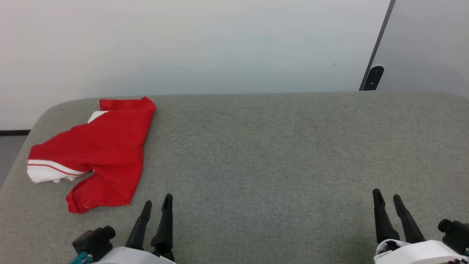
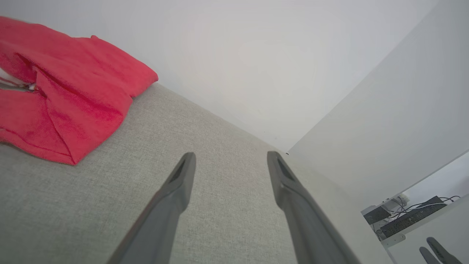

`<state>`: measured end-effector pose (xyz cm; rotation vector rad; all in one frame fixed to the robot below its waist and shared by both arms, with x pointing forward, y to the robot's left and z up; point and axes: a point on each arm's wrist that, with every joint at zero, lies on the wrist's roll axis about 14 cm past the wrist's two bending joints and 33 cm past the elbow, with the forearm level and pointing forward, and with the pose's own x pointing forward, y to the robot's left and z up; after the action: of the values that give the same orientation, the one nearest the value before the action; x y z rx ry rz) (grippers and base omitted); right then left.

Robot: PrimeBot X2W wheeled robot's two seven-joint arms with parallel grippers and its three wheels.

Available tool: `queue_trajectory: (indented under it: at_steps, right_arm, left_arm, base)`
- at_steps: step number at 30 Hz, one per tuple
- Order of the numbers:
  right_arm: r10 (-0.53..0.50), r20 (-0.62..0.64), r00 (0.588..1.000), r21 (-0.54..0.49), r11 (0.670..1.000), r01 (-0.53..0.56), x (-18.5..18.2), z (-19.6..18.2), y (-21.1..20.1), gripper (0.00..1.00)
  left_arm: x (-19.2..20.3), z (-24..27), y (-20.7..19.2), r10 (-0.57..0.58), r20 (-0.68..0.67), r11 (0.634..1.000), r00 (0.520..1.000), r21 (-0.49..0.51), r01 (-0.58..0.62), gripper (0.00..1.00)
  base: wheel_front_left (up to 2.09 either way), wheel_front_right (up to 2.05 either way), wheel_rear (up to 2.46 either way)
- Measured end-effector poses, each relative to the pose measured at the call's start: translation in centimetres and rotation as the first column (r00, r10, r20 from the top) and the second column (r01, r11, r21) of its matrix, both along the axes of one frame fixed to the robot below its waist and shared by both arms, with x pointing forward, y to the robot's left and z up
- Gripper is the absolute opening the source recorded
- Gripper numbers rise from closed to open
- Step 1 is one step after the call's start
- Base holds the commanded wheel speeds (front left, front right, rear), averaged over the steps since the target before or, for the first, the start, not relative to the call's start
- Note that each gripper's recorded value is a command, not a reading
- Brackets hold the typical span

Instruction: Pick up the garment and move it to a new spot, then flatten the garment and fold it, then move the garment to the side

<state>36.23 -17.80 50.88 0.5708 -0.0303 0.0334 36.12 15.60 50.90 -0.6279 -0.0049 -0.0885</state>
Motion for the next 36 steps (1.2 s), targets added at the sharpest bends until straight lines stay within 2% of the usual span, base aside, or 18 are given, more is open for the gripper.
queue_trajectory:
  at_steps: [11,24,36]
  right_arm:
    - [-0.011,0.018,1.000,-0.153,0.988,0.014,-0.8,0.1,-0.5,1.00]
    - [-0.018,0.044,0.999,-0.269,0.963,0.029,-1.7,0.4,-0.8,1.00]
    - [-0.001,0.074,0.997,-0.372,0.928,0.028,-2.0,0.9,-0.5,1.00]
  left_arm:
    - [-0.7,1.2,0.1,-0.024,0.069,0.986,0.997,0.167,0.012,1.00]
    - [-1.6,3.1,-0.2,-0.055,0.151,0.958,0.987,0.288,0.009,1.00]
    - [-2.3,4.2,-0.6,-0.099,0.208,0.906,0.973,0.423,0.002,1.00]
  base:
    - [0.00,0.00,0.00]
    - [0.00,0.00,0.00]
    - [0.00,0.00,0.00]
